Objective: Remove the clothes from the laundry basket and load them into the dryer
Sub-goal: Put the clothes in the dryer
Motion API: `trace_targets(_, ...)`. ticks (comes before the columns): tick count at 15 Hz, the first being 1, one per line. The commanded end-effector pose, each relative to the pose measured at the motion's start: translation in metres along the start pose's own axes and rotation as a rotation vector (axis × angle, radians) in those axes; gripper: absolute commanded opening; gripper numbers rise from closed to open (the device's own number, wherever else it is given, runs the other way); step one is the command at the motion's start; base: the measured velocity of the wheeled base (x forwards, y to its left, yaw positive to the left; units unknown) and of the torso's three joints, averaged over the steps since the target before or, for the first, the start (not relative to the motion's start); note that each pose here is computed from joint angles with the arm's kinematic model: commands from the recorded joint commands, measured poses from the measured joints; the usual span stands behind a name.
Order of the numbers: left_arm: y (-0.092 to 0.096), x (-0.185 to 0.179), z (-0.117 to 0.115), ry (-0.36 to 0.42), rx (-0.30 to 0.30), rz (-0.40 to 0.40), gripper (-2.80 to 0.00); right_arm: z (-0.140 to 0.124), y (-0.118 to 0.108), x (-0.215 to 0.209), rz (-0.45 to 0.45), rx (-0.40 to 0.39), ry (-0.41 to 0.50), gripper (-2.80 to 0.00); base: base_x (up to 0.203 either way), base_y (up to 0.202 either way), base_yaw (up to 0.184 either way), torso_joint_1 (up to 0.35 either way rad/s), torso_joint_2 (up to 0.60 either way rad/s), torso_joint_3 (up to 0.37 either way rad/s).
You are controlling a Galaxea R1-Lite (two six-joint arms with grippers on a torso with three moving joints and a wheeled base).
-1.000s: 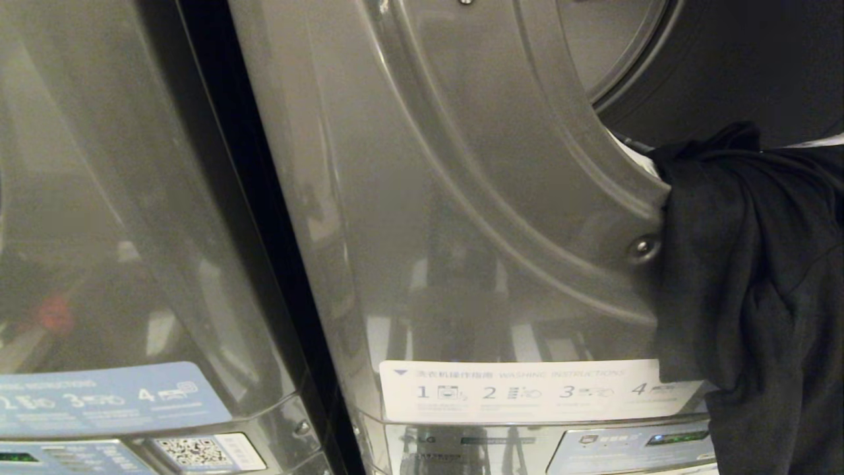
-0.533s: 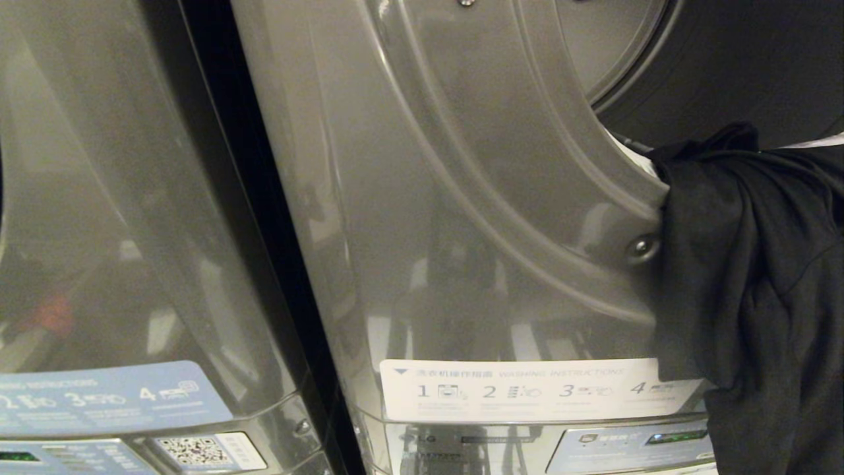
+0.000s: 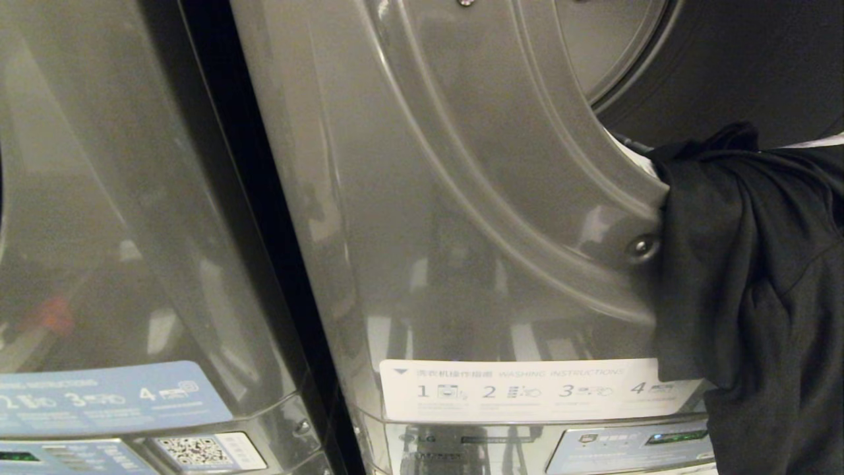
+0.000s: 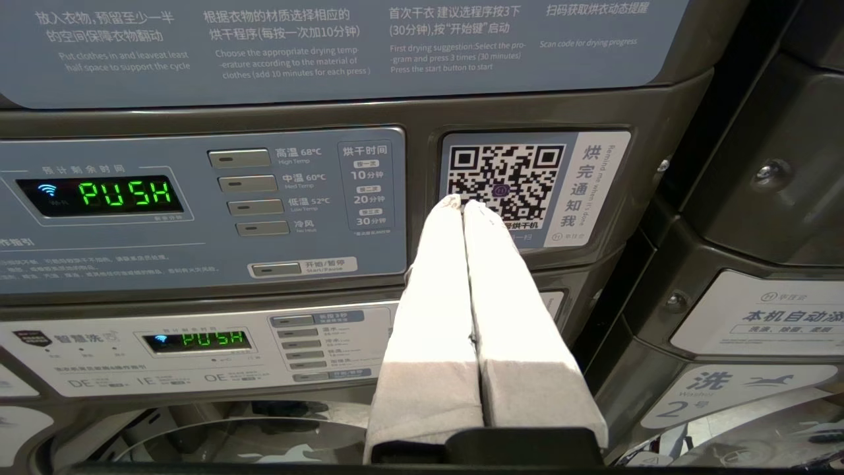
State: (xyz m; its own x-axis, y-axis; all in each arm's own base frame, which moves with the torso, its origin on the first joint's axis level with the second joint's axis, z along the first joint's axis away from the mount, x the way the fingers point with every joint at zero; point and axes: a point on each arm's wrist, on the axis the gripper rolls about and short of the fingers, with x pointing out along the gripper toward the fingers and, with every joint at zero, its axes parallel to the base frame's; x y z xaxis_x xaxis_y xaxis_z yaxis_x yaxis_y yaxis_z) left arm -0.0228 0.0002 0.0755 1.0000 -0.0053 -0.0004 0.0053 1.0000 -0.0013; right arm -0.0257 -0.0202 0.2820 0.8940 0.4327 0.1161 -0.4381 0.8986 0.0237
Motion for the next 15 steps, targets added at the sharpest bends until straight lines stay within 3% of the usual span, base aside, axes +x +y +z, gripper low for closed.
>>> trace_targets(1, 0.0, 0.0, 0.0, 0.0, 0.0, 0.001, -2.8, -0.009, 0.002, 0.0, 0.037, 0.016, 0.043, 0.0, 0.0, 0.0, 0.0, 0.0, 0.0, 0.0)
trace_targets(5, 0.0, 0.0, 0.0, 0.0, 0.0, 0.0, -2.8, -0.024, 0.006, 0.024, 0.036, 0.078, 0.225, 0.0, 0.0, 0.0, 0.0, 0.0, 0.0, 0.0)
trace_targets(9, 0.0, 0.0, 0.0, 0.0, 0.0, 0.001, -2.8, -0.037, 0.005, 0.054, -0.078, 0.103, 0.362, 0.0, 0.0, 0.0, 0.0, 0.0, 0.0, 0.0)
trace_targets(11, 0.0, 0.0, 0.0, 0.0, 0.0, 0.0, -2.8, -0.039, 0.003, 0.064, -0.113, 0.107, 0.393, 0.0, 0.0, 0.0, 0.0, 0.0, 0.0, 0.0)
trace_targets(15, 0.0, 0.0, 0.0, 0.0, 0.0, 0.0, -2.8, -0.034, 0.001, 0.086, -0.08, 0.109, 0.362, 0.0, 0.0, 0.0, 0.0, 0.0, 0.0, 0.0)
